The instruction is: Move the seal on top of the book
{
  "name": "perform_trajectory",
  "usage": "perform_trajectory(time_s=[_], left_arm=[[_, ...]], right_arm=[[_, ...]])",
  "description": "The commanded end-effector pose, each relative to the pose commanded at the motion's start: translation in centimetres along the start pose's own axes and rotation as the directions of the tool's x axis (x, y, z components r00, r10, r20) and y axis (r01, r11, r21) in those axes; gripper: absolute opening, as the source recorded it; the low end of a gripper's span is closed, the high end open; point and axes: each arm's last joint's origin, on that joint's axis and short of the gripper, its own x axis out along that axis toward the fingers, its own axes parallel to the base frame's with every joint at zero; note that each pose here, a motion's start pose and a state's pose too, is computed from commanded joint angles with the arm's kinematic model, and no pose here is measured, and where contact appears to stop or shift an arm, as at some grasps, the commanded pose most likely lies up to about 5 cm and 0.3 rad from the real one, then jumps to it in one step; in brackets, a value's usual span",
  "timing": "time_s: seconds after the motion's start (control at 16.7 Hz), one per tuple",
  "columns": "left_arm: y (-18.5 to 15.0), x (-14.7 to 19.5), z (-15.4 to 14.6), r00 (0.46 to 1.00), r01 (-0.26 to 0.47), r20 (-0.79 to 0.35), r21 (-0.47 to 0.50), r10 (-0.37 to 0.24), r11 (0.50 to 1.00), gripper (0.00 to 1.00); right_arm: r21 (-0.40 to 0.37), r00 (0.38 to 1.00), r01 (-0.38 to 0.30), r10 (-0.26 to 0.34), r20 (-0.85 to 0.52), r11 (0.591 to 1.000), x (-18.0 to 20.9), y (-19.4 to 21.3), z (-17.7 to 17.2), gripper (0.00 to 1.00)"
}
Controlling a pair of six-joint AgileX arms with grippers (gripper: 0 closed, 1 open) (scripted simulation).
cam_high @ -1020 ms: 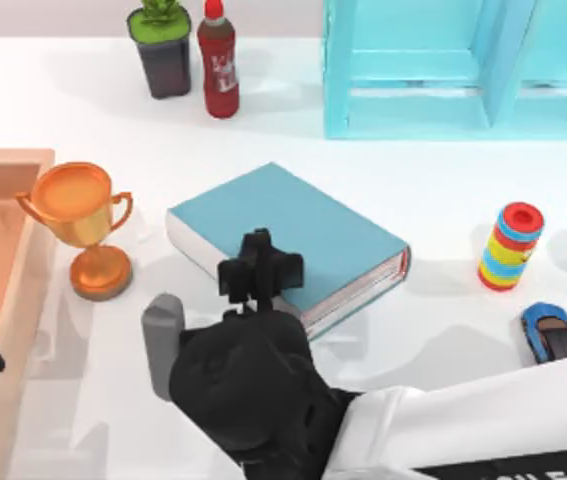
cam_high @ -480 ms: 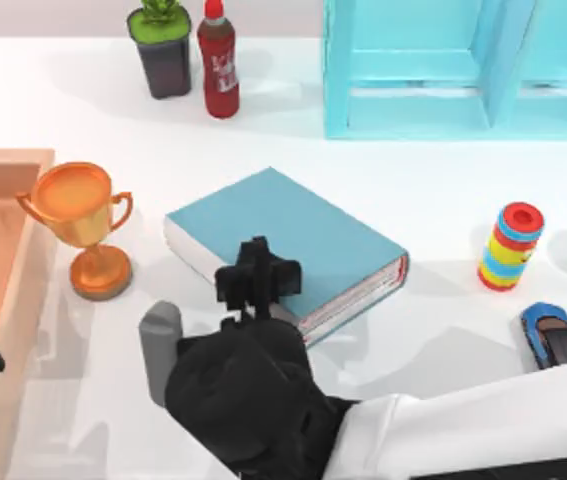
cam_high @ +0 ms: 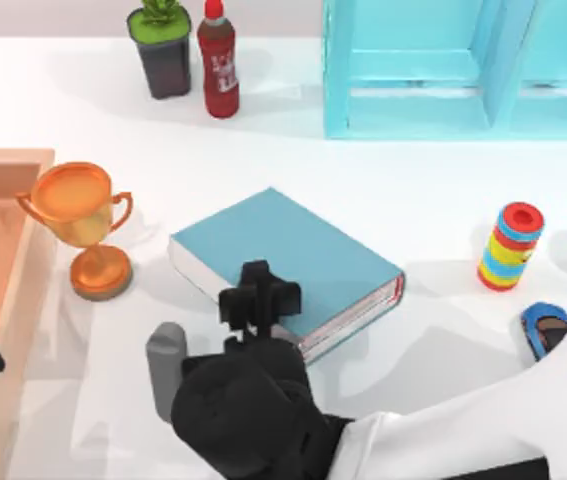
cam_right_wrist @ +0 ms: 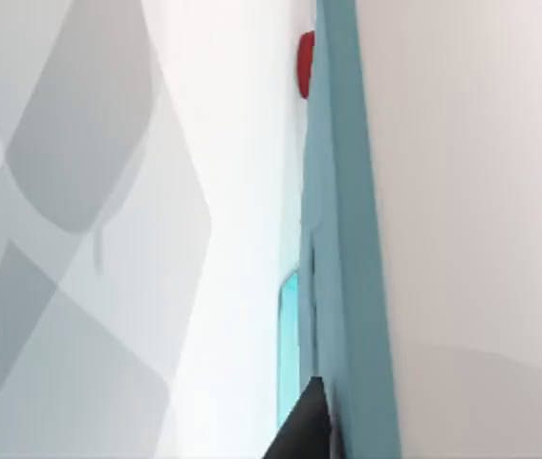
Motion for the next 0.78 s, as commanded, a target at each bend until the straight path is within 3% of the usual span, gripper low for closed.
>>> perform_trajectory(time_s=[0.06,0.78], left_arm=[[0.00,0.00,0.00,1.000,0.000,0.000,0.000,0.000,1.000,1.00],[0.00,0.00,0.00,1.000,0.000,0.000,0.000,0.000,1.000,1.00]], right_arm=[[0.000,1.000,0.000,0.000,0.000,1.000,0.00,0.00,0.00,0.00],[0.000,1.000,0.000,0.000,0.000,1.000,0.00,0.00,0.00,0.90]])
